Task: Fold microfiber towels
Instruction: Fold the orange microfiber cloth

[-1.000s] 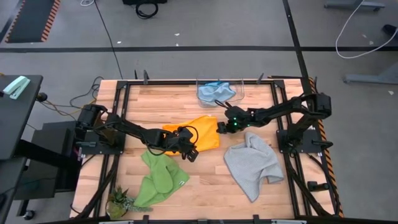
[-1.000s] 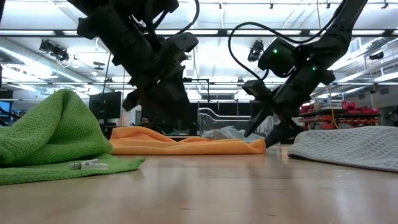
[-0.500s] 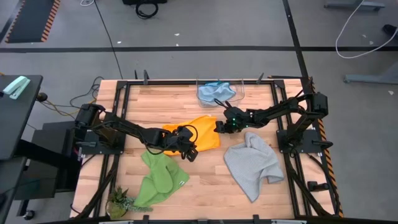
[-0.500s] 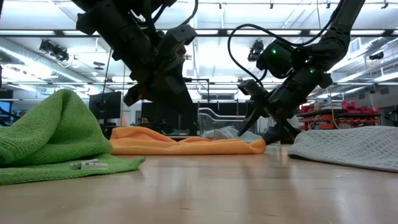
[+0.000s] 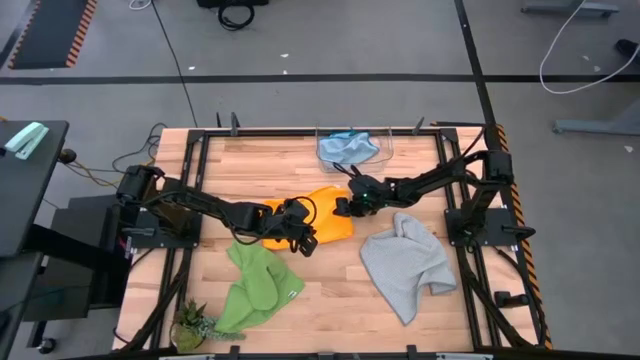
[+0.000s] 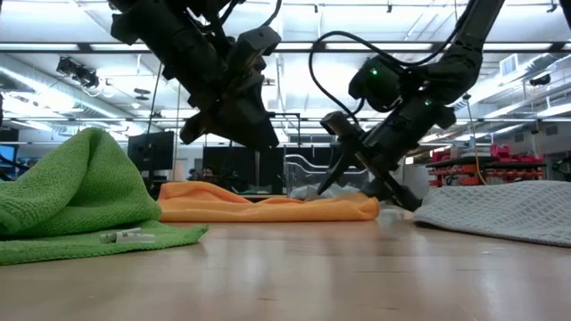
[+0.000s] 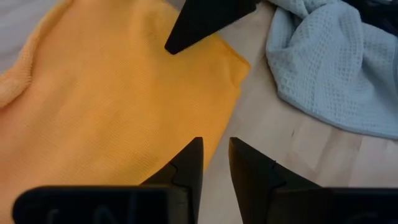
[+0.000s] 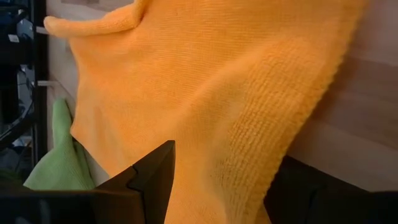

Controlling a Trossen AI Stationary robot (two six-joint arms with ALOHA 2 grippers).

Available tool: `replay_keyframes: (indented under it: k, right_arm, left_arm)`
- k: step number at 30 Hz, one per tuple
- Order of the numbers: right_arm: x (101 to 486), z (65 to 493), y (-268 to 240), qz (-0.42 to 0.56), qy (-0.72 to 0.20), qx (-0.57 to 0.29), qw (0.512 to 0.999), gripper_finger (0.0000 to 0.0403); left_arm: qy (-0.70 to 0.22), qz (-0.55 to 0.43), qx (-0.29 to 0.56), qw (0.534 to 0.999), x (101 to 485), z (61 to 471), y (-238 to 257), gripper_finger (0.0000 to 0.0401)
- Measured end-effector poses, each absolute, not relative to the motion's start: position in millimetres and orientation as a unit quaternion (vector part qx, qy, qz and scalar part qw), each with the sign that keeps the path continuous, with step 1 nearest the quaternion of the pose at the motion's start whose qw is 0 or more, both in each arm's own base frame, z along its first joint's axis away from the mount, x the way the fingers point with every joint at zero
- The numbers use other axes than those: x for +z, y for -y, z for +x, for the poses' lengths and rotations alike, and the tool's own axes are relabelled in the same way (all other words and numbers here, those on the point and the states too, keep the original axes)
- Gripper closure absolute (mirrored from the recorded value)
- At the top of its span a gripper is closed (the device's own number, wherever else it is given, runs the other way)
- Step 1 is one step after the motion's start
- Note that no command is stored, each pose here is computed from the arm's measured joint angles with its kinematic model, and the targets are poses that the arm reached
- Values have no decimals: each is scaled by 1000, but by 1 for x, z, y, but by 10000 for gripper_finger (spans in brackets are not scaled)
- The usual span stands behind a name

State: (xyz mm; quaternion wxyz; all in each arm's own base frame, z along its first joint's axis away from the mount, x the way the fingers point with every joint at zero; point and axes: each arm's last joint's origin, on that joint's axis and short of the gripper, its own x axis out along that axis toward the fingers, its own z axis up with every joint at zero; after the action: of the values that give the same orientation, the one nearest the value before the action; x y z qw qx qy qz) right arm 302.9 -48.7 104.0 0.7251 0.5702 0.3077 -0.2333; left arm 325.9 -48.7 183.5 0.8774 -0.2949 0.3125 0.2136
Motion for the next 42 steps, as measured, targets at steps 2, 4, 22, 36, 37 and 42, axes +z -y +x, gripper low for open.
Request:
replay_keyframes:
  k: [2,4,22,36,37,42]
  right_arm:
    - [104,304,48,570,-308,-232,726,188]
    - [105,304,48,566,-308,-232,729,196]
    - [109,302,43,495,-335,-195,778,391]
    - [143,281,29,446,-360,-227,787,400]
    - [148,280,29,446,-352,-225,792,400]
    - [168,277,29,450,-318,-213,807,401]
  left_arm:
    - [-312,-295,213,878,184,326,49,313]
    - [-313,-295,214,877,184,326,48,310]
    - [-330,-291,232,868,180,324,39,310]
    - [-355,-326,248,840,177,323,3,320]
    - [-354,-328,252,839,177,323,0,319]
    - [-356,-324,255,838,177,323,-15,312]
